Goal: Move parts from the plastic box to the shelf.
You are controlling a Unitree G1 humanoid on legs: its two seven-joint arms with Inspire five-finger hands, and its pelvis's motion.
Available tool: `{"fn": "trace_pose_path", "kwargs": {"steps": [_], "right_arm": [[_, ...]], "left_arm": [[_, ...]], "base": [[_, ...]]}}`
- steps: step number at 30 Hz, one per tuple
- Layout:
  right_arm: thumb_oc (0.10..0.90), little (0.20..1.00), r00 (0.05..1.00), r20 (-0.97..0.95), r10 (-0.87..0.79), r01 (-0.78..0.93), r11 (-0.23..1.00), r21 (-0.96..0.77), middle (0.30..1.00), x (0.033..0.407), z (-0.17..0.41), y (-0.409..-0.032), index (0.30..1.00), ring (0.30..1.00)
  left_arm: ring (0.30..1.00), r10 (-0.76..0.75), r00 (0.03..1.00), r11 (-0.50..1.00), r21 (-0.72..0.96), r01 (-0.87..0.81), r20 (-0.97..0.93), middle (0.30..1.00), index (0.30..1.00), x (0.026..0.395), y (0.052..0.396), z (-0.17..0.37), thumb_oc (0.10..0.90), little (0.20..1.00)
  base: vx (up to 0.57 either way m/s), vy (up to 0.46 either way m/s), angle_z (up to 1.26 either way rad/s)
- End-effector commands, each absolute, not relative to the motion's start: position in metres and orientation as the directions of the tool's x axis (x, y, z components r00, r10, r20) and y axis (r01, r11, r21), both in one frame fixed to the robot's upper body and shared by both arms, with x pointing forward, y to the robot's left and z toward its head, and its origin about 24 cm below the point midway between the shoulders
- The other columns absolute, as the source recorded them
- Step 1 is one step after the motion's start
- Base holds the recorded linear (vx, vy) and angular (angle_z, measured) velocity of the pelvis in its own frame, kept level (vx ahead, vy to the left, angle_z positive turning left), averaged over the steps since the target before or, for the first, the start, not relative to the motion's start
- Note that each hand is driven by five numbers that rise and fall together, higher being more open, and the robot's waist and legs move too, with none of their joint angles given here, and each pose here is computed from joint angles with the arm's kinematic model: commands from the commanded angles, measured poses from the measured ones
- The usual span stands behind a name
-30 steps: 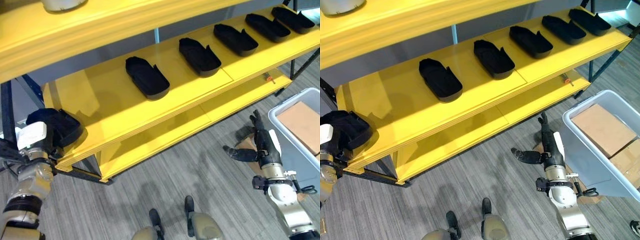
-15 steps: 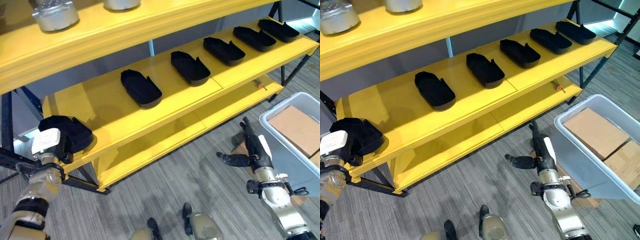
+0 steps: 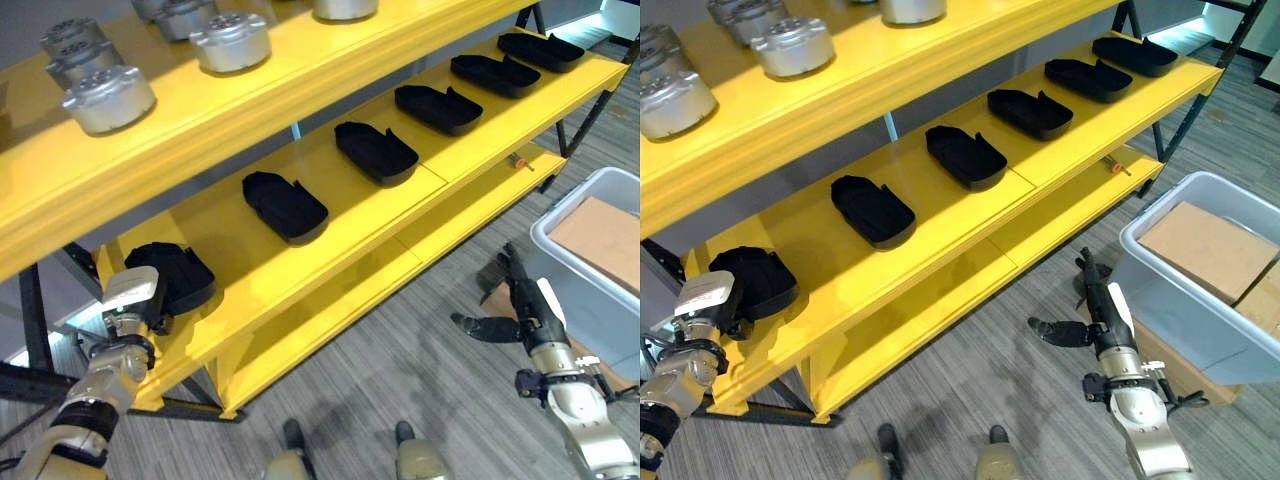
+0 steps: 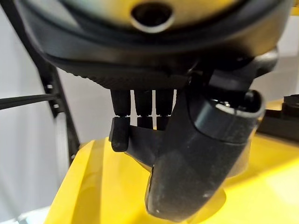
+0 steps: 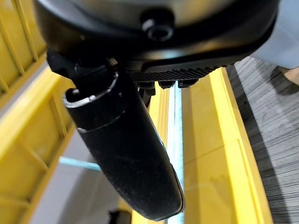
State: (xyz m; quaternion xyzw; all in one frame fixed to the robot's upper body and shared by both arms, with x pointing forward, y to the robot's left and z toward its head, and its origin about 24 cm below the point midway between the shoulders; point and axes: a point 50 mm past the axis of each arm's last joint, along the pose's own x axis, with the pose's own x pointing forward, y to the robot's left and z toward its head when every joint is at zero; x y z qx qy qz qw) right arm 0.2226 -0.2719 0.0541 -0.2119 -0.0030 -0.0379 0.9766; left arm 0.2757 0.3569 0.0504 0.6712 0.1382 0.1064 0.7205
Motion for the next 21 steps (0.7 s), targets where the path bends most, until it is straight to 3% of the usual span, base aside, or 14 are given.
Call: {"fn": "trace_pose_path", "kwargs": {"steps": [1,11,21], "right_arm": [[0.900,1.000,0.956,0.291,0.030,0.084,0.924,-0.372,1.000,0.241,0.105,-0.252,1.000,1.000],[0.900,1.000,0.951,0.309,-0.011,0.131,0.920,-0.369,1.000,0.248,0.108,-0.249,1.000,1.000],[0.900,1.000,0.937,0.349,-0.034,0.159,0.928,-0.336,1.000,0.256,0.115,-0.239,1.000,1.000]], "left_arm": [[0.300,0.409,0.898,-0.042,0.986,-0.161,0.164,0.300,0.300,0.274,0.390,0.100,0.400,0.300],[0.300,0.375,0.909,-0.078,0.983,-0.164,0.181,0.300,0.300,0.281,0.389,0.112,0.400,0.300],[0.300,0.351,0.918,0.039,0.976,-0.214,0.187,0.300,0.300,0.303,0.370,0.117,0.400,0.300]], "base": [[-0.02,0.147,0.06],[-0.02,0.096,0.09],[-0.08,0.021,0.00]]}}
